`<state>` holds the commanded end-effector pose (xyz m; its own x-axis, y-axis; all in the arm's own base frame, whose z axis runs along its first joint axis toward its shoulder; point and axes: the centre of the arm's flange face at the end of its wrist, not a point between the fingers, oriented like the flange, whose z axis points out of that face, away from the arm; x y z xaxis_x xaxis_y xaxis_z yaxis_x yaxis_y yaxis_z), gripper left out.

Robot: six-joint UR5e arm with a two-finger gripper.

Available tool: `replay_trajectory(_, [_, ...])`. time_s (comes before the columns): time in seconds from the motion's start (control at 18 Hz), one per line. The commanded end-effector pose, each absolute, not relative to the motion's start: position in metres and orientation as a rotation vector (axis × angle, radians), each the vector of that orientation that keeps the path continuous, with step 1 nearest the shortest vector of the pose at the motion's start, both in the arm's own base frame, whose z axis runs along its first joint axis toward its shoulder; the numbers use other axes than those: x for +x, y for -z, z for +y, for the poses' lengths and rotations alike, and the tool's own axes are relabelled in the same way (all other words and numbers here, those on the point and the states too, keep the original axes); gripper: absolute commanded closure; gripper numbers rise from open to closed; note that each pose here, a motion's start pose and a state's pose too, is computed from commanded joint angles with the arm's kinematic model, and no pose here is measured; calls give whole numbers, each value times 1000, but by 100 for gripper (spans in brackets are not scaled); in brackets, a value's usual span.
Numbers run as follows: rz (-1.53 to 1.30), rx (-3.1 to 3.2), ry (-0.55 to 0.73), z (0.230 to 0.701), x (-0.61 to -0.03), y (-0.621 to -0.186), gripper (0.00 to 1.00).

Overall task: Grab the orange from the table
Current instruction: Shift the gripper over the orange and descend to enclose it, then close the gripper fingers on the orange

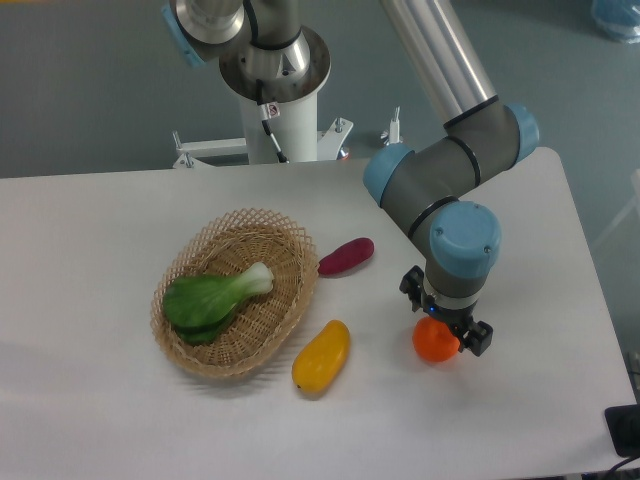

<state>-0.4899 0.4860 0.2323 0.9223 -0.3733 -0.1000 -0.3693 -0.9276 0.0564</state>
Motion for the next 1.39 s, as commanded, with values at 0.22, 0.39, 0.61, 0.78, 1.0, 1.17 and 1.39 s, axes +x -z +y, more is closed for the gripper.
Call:
replay_trajectory(0.22, [-576,3043,159,485,-490,-225,0])
replay_trajectory(0.39, [-569,3050,186,484,-494,-218,0])
replay_trajectory(0.61, [-547,3048,187,483,-494,-215,0])
replay_trajectory(0.78, [-549,3040,162,479,-487,-207,0])
replay_trajectory(1.0, [-535,3019,167,477,-487,-204,0])
replay_trajectory(1.17, [-523,3020,168,478,-488,-204,0])
replay_trajectory(1.39, [-483,3035,198,481,-491,-203,0])
